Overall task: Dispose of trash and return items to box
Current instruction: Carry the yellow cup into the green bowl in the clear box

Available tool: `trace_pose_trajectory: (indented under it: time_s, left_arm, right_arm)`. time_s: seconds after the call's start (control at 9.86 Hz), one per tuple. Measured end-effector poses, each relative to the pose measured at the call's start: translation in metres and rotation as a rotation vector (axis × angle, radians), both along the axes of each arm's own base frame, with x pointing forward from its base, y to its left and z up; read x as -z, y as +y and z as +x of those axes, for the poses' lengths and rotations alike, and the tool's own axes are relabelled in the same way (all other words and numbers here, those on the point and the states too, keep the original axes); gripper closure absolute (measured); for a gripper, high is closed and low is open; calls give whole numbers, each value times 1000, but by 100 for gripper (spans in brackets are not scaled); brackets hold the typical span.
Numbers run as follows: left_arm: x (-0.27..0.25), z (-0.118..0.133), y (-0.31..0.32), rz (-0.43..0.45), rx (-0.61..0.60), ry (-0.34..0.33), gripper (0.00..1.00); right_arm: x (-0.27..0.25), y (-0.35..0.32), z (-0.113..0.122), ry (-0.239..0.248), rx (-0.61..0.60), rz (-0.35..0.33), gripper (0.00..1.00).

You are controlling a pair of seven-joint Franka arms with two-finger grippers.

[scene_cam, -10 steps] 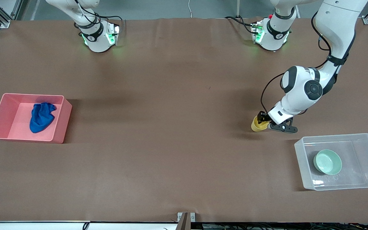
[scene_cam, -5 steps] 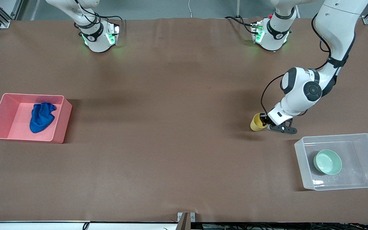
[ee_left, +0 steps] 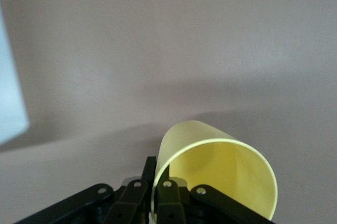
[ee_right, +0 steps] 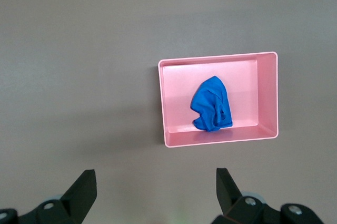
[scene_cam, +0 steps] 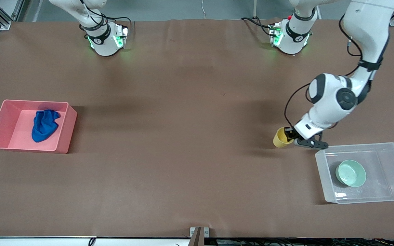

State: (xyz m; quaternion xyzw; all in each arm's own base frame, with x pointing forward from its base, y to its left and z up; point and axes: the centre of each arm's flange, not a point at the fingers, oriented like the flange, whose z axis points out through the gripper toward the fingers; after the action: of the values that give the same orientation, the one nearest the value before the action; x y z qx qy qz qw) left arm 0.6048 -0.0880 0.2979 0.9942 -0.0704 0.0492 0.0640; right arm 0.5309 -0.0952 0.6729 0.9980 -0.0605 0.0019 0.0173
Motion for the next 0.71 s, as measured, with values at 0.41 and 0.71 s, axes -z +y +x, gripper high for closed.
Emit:
trace_pose_trajectory:
  time_s: [0.41,0.71]
  left_arm:
    - [-105,78,91,18,39,-27,96]
    - [-81,114,207,33,118,-39,96]
  right_arm:
    - [0,0,0,1,0,0,0]
    - [0,-1,0,1,1,0,0]
